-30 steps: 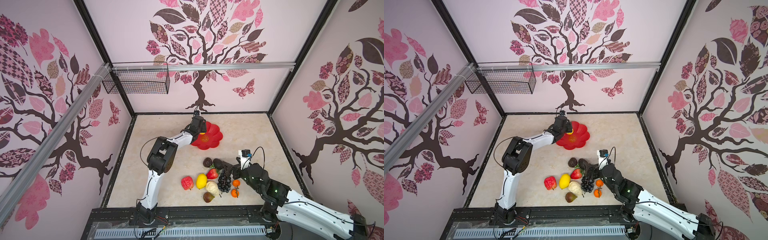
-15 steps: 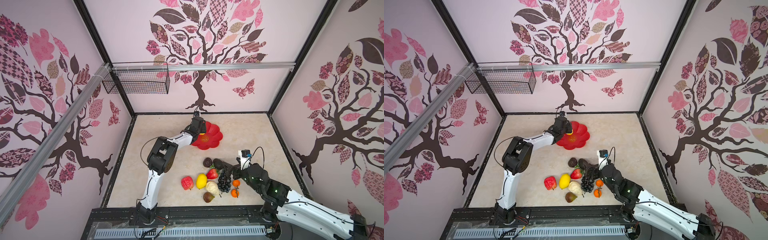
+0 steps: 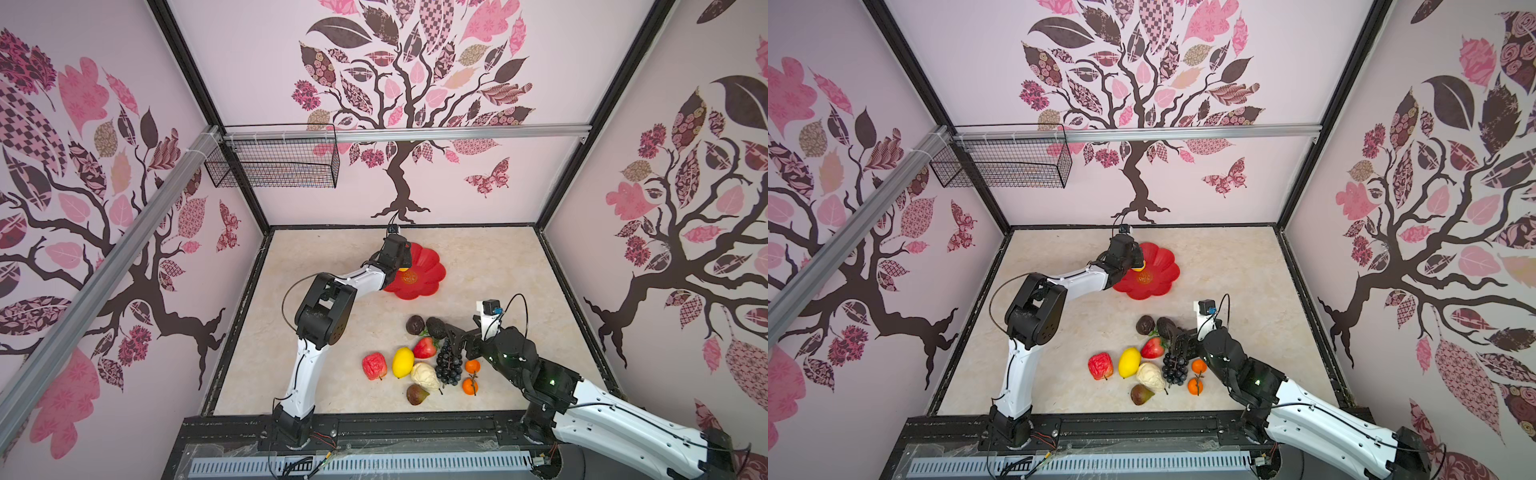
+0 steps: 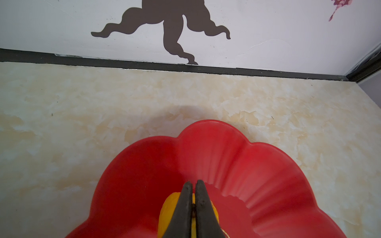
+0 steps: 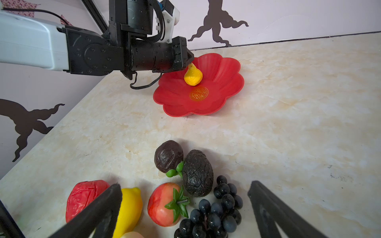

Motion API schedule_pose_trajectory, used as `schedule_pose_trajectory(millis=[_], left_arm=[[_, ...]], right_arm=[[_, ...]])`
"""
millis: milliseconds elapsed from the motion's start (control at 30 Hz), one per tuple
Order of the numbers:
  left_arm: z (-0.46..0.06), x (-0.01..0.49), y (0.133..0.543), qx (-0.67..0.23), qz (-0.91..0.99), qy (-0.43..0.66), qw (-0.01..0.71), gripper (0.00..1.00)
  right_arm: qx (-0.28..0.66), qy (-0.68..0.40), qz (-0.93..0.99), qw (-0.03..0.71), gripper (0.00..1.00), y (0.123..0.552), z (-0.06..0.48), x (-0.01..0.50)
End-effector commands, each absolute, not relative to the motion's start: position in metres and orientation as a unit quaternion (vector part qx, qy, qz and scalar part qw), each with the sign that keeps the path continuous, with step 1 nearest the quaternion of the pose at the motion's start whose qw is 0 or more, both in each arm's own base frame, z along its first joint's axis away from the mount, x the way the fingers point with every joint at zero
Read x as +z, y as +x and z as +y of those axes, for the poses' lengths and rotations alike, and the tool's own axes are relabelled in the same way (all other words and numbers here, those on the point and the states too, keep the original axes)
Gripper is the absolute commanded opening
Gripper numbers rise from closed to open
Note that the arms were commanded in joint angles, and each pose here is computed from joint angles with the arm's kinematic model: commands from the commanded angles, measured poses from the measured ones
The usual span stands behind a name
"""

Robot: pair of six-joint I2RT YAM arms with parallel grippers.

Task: Arrange fruit in a fruit bowl
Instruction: Place the fruit in the fruit bowl.

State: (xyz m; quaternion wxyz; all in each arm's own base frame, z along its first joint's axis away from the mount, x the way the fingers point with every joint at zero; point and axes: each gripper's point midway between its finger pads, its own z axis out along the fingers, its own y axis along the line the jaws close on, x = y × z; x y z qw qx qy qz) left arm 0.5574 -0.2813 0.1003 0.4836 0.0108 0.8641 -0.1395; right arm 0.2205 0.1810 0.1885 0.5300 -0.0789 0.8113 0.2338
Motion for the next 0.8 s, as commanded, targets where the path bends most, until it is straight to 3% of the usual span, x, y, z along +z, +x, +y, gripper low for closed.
schedule_pose_trajectory(millis=[0,367,567,767], left_arm=[[-0.272,0.077,0.553,-0.125,0.875,0.008,0.468,0.14],[-0.270,0.090,0.551,-0.133,0.872,0.000,0.471,0.23],[-0.268,0.114,0.548,-0.138,0.867,-0.008,0.479,0.49],[-0.261,0.147,0.539,-0.154,0.867,-0.021,0.474,0.62]], right_arm=[[0.225,-0.082,0.814,0.530,1.00,0.219,0.178,0.187],[0.224,-0.084,0.814,0.529,1.00,0.219,0.179,0.186],[0.221,-0.086,0.818,0.525,1.00,0.220,0.180,0.184],[0.200,-0.082,0.836,0.504,1.00,0.222,0.179,0.178]])
